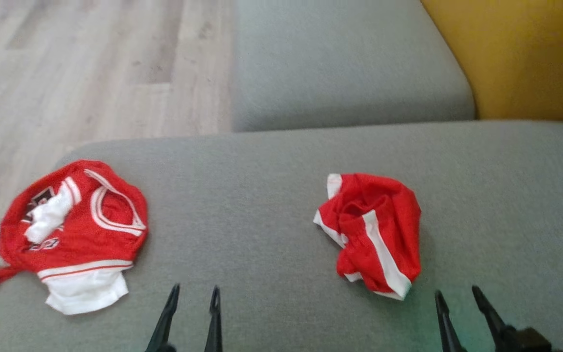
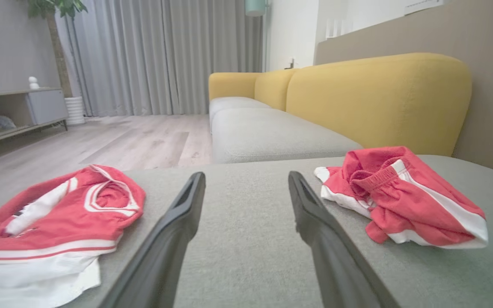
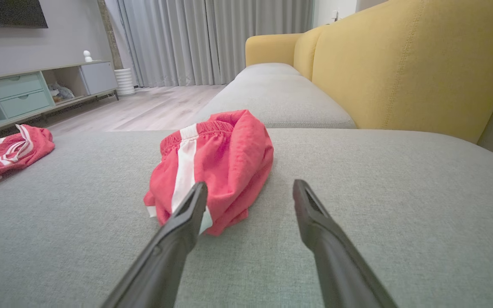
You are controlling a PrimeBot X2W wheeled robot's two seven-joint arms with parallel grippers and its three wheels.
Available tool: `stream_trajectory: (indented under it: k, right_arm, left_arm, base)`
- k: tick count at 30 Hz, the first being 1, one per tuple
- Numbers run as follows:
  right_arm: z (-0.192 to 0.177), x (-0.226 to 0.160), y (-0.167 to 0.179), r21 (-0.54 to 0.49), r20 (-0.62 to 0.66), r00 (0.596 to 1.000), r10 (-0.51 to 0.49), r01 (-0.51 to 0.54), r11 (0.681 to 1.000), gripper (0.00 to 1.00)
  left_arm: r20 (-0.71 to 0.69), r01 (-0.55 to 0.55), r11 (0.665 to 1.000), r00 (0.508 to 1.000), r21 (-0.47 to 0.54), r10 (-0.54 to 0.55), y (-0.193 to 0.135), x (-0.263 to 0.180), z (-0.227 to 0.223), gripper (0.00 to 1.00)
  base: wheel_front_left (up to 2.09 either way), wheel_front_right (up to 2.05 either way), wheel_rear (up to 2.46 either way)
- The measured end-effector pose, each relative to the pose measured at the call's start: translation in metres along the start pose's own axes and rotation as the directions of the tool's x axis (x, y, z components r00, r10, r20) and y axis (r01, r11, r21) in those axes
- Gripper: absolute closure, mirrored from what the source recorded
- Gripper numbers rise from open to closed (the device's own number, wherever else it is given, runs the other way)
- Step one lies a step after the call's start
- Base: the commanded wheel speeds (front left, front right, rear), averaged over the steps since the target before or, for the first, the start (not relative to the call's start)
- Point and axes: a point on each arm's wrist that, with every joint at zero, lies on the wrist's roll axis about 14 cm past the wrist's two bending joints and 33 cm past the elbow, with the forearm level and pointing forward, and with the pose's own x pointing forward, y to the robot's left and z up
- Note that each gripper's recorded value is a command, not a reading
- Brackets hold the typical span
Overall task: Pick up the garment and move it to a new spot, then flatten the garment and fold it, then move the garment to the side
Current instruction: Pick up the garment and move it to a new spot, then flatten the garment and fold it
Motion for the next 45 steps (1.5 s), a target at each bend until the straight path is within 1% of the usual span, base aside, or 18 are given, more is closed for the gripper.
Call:
stream_trajectory:
  k: [1, 6, 9, 16, 24, 45]
  right_arm:
    - [0.000, 0.000, 0.000, 0.000, 0.000, 1.000, 0.000, 0.000, 1.000, 0.00]
    - [-0.002, -0.010, 0.006, 0.000, 0.002, 1.000, 0.020, -0.020, 1.000, 0.00]
    - [0.000, -0.011, 0.008, -0.002, 0.009, 1.000, 0.027, -0.027, 1.000, 0.00]
    - [0.006, -0.013, 0.007, 0.001, 0.033, 0.999, 0.020, -0.020, 1.000, 0.00]
    - [0.007, -0.016, 0.008, 0.005, 0.040, 0.999, 0.015, -0.016, 1.000, 0.00]
    - [-0.001, -0.016, 0.002, 0.010, 0.007, 1.000, -0.005, 0.005, 1.000, 0.00]
  left_arm:
    - [0.000, 0.000, 1.000, 1.000, 0.000, 0.000, 0.000, 0.000, 0.000, 0.00]
    - [-0.008, -0.108, 0.994, 0.994, 0.003, 0.108, 0.024, -0.032, -0.006, 0.00]
    - [-0.011, -0.142, 0.990, 0.990, 0.007, 0.142, 0.034, -0.037, -0.008, 0.00]
    - [-0.009, -0.157, 0.987, 0.988, 0.026, 0.157, 0.039, -0.037, -0.008, 0.00]
    - [-0.021, -0.131, 0.990, 0.991, 0.043, 0.132, 0.037, -0.036, -0.013, 0.00]
    - [-0.062, -0.111, 0.992, 0.991, 0.060, 0.115, 0.036, -0.029, -0.023, 0.00]
  base:
    - [0.00, 0.00, 0.00]
    - [0.00, 0.00, 0.00]
    - [0.00, 0.00, 0.00]
    - [0.00, 0.00, 0.00]
    - [0.00, 0.00, 0.00]
    - [0.00, 0.00, 0.00]
